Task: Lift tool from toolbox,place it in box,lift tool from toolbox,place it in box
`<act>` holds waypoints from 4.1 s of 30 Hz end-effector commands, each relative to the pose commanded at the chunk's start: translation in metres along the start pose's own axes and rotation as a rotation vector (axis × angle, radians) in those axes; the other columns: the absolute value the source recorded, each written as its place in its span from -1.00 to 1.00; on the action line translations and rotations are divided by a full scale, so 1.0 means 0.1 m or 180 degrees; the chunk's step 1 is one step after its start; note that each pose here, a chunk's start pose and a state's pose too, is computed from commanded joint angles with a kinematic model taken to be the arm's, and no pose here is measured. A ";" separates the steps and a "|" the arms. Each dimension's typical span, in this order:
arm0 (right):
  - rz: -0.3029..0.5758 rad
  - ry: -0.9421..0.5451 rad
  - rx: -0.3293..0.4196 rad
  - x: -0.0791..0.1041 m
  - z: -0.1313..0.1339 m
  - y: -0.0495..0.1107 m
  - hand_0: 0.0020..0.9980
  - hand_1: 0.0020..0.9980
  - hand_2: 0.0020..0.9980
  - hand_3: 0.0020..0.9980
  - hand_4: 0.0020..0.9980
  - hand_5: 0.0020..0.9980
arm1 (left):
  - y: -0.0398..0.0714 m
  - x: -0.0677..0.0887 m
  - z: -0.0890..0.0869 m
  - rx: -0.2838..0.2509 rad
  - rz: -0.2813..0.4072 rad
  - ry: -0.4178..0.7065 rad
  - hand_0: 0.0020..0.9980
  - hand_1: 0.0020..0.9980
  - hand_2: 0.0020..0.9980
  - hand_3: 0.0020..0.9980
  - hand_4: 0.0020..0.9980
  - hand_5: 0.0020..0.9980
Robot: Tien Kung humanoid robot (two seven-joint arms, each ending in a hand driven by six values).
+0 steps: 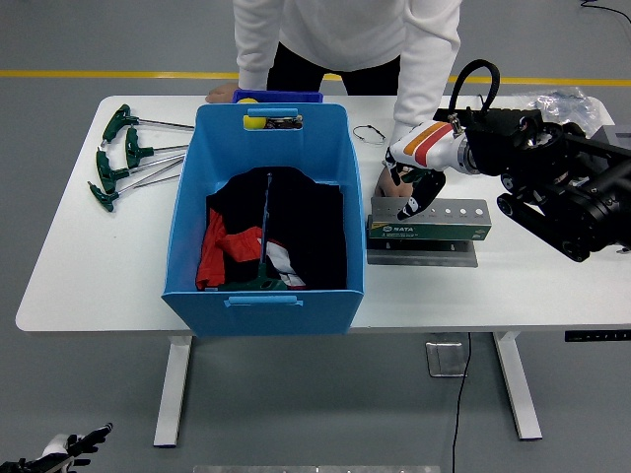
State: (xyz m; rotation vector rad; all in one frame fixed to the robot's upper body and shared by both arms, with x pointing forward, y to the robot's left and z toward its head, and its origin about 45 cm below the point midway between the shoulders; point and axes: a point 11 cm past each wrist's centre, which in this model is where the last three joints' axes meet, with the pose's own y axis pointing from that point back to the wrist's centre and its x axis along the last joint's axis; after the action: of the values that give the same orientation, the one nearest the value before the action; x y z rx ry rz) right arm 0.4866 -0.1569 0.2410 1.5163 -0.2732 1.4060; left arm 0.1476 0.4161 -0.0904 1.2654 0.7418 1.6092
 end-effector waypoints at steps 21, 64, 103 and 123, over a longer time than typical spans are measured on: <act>-0.0175 0.0168 -0.0091 -0.14 0.04 -0.04 0.74 0.14 0.28 0.01 1.00 0.04 | 0.00 0.02 0.01 -0.0020 0.0014 -0.0044 0.75 0.60 0.56 0.22 0.44 0.12; -0.0238 0.0364 -0.0123 -0.15 0.12 0.00 0.03 -0.52 -0.46 -0.43 0.91 0.19 | 0.00 0.03 0.06 -0.0067 0.0034 -0.0022 0.76 0.60 0.56 0.21 0.44 0.11; 0.0421 -0.0120 -0.0110 0.21 0.25 0.16 -0.99 -1.00 -0.93 -0.87 0.54 0.21 | 0.00 0.02 -0.11 0.0059 0.0022 -0.0041 0.75 0.59 0.56 0.20 0.43 0.10; 0.0763 -0.0368 0.0009 0.71 0.22 0.40 -1.00 -1.00 -0.97 -0.89 0.61 0.32 | 0.00 0.03 -0.12 0.0067 0.0026 -0.0018 0.75 0.59 0.56 0.20 0.43 0.10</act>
State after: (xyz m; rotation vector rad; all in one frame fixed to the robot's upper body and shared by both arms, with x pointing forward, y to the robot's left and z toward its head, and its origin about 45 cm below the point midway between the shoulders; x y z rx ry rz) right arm 0.4920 -0.1612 0.3248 1.6105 -0.5395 1.5055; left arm 0.1364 0.4202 -0.0923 1.2889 0.7528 1.6076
